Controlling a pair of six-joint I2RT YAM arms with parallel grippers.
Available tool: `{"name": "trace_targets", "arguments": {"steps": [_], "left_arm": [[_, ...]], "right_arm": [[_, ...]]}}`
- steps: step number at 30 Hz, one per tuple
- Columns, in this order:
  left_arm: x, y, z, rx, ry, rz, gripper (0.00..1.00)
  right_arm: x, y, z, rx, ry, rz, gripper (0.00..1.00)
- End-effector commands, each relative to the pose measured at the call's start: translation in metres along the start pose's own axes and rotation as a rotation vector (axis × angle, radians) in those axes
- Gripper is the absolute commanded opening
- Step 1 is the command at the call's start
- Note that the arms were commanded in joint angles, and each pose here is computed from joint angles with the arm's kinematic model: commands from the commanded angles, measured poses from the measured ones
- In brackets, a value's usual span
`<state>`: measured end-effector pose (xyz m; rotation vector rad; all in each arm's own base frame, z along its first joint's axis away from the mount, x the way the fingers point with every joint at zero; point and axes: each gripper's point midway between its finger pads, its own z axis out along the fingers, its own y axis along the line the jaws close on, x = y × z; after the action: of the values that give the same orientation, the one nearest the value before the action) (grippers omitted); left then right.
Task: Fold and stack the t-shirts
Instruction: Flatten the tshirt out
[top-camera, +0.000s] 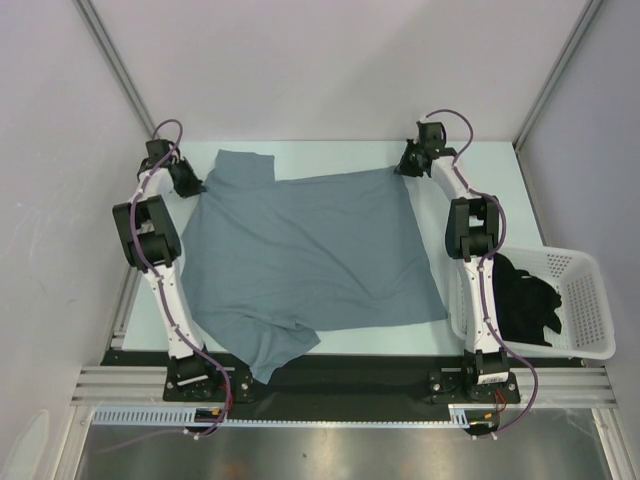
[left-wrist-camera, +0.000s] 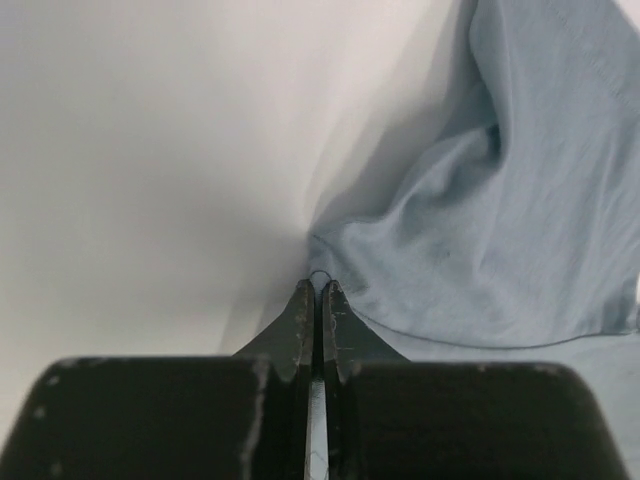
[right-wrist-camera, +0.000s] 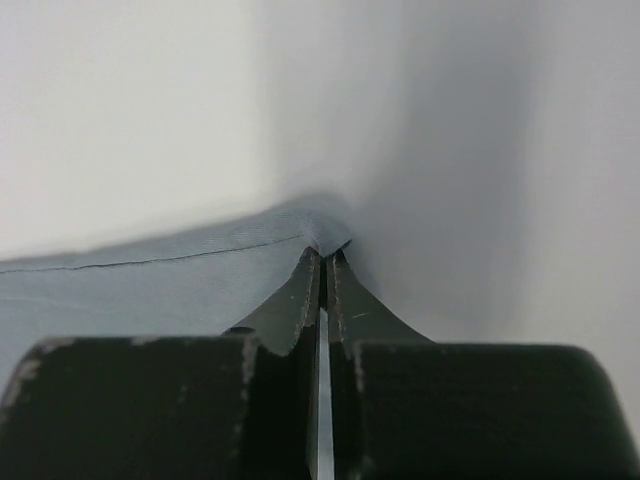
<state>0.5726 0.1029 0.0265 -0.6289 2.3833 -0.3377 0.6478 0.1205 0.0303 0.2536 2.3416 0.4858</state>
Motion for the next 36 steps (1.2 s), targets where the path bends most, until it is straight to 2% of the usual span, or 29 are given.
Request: {"name": "trace_targets", "arguments": {"steps": [1, 7, 10, 16, 19, 21, 22, 23, 25, 26, 27, 28, 32, 34, 36], "left_arm": [[-0.029, -0.01, 0.005, 0.056, -0.069, -0.067, 0.0], [-0.065, -0.039, 0.016, 0.204, -0.179, -0.16, 0.0], [-0.073, -0.041, 0.037, 0.235, -0.185, -0.207, 0.0], [-0.106, -0.06, 0.035, 0.322, -0.265, -0.213, 0.01], [-0.108, -0.063, 0.034, 0.317, -0.277, -0.188, 0.07], [-0.103, -0.061, 0.033, 0.284, -0.259, -0.183, 0.22], [-0.1, -0.058, 0.032, 0.266, -0.25, -0.164, 0.26], [-0.101, -0.057, 0.022, 0.233, -0.247, -0.16, 0.36], [-0.092, -0.048, 0.013, 0.175, -0.231, -0.123, 0.48], [-0.102, -0.049, -0.011, 0.121, -0.261, -0.107, 0.62], [-0.092, -0.037, -0.015, 0.065, -0.244, -0.073, 0.66], [-0.09, -0.034, -0.024, 0.027, -0.243, -0.055, 0.68], [-0.065, -0.023, -0.077, -0.105, -0.217, -0.009, 0.72], [-0.036, -0.023, -0.106, -0.13, -0.191, -0.002, 0.73], [0.007, -0.025, -0.133, -0.149, -0.15, -0.002, 0.71]], "right_arm": [[-0.013, -0.014, 0.011, 0.032, -0.072, 0.038, 0.0], [-0.047, -0.013, 0.013, 0.018, -0.207, 0.098, 0.0], [-0.062, -0.021, 0.015, 0.032, -0.268, 0.143, 0.0], [-0.085, -0.037, 0.012, 0.071, -0.35, 0.191, 0.0], [-0.092, -0.043, 0.011, 0.063, -0.372, 0.226, 0.0], [-0.097, -0.041, 0.009, 0.04, -0.375, 0.232, 0.0], [-0.096, -0.04, 0.009, 0.037, -0.361, 0.233, 0.06], [-0.096, -0.037, 0.008, 0.023, -0.349, 0.23, 0.11], [-0.101, -0.033, -0.002, 0.027, -0.33, 0.216, 0.21], [-0.102, -0.033, -0.007, 0.034, -0.325, 0.208, 0.26], [-0.103, -0.032, -0.013, 0.045, -0.316, 0.189, 0.3], [-0.106, -0.029, -0.028, 0.058, -0.298, 0.18, 0.37], [-0.105, -0.024, -0.073, 0.134, -0.232, 0.128, 0.53], [-0.099, -0.022, -0.104, 0.187, -0.188, 0.111, 0.62], [-0.084, -0.013, -0.118, 0.203, -0.133, 0.105, 0.64]]}}
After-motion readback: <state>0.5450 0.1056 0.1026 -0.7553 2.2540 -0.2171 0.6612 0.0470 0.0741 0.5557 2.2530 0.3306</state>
